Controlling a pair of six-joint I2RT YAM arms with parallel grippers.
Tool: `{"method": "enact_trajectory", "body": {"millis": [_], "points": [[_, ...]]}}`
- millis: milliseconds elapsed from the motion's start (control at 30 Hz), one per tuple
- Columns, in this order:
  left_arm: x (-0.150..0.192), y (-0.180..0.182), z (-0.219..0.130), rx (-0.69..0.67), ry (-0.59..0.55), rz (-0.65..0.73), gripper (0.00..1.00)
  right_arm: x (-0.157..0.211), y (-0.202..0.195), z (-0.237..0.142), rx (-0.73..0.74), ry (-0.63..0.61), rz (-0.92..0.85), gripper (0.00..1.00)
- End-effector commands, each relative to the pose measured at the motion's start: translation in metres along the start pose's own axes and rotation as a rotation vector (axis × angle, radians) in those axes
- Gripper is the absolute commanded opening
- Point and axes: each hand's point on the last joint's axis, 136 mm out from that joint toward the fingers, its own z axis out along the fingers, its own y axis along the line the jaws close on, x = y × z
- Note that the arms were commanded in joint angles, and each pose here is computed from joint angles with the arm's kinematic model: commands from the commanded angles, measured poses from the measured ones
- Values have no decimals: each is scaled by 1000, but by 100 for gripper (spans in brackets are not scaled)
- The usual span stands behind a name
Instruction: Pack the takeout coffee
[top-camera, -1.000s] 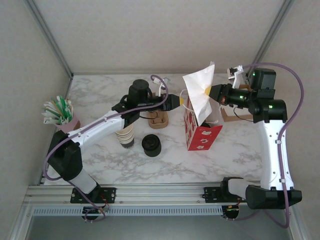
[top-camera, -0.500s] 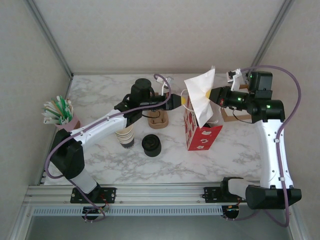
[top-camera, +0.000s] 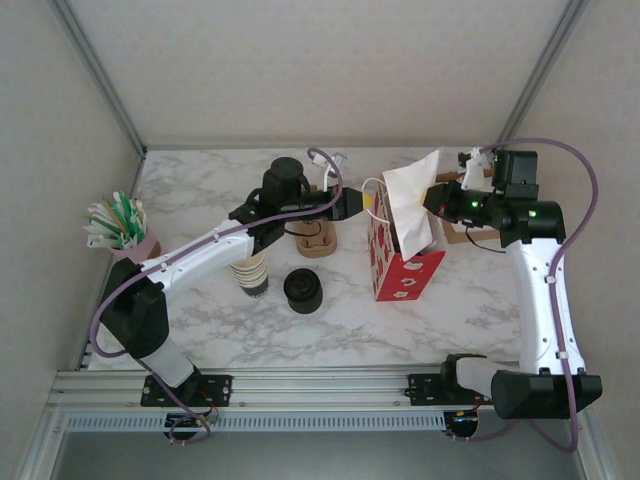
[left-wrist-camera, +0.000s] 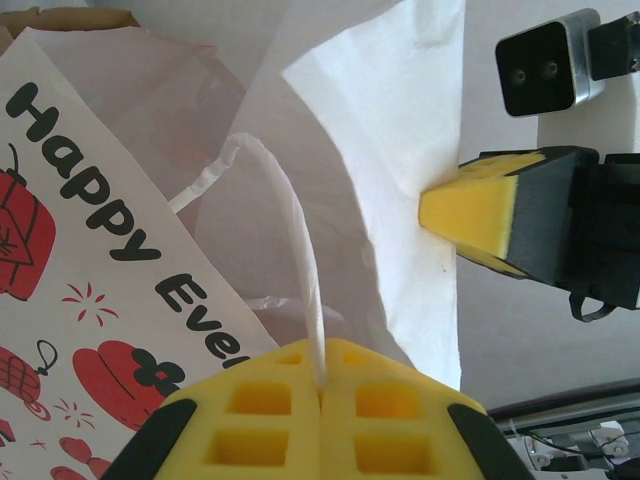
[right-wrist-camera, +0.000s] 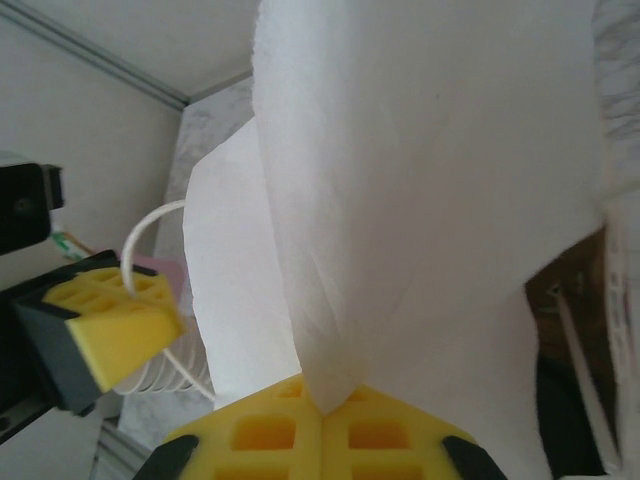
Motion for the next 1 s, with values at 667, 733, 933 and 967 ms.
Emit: {"method": "enact_trajectory", "body": {"millis": [667,733,933,967], "points": [[-4,-17,-10,17,-33,64,0,-13,-27,13,438,-71,-167,0],[-4,-16,-10,16,-32,63,0,-13,-29,15,478,-66,-191,0],[-5,-17,-10,13,-34,65,0,1,-26,29,524,-2,-262,0],[-4,-16,-10,12,-33,65,0,5,-24,32,520,13,-269,0]]}}
